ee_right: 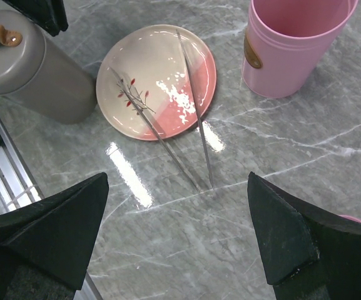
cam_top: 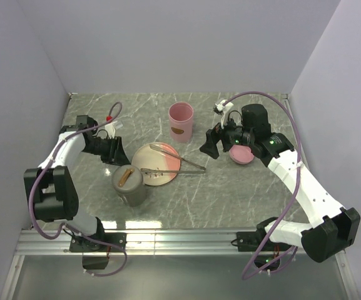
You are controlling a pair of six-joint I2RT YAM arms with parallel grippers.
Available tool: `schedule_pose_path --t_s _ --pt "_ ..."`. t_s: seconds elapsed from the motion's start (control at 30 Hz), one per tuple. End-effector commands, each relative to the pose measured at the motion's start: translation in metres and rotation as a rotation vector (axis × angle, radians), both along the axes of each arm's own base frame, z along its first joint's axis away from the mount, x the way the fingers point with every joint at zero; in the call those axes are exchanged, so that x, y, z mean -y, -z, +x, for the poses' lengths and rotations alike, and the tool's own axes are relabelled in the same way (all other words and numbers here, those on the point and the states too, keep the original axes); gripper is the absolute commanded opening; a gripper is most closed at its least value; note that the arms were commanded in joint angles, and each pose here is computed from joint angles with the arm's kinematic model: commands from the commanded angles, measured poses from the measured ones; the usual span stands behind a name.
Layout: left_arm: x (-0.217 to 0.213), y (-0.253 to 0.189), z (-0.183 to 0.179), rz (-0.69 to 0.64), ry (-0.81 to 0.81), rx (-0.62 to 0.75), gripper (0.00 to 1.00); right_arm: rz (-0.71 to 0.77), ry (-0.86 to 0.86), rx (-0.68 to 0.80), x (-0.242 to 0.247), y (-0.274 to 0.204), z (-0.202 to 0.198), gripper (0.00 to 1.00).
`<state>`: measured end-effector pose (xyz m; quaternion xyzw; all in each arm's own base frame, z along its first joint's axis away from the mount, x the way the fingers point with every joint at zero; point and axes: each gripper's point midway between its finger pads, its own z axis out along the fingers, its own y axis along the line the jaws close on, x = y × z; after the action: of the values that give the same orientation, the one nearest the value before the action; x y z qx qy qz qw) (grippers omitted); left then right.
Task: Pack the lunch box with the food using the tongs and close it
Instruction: Move the packing box to the center of the board.
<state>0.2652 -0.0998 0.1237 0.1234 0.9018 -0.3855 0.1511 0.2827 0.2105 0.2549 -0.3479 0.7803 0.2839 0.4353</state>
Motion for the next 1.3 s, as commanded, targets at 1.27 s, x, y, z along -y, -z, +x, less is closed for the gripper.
schedule_pose_path --t_s 1.27 --pt "-0.034 0.014 -0.075 0.103 0.863 1.050 0.44 -0.035 0.007 0.022 0.006 -0.001 0.003 0.99"
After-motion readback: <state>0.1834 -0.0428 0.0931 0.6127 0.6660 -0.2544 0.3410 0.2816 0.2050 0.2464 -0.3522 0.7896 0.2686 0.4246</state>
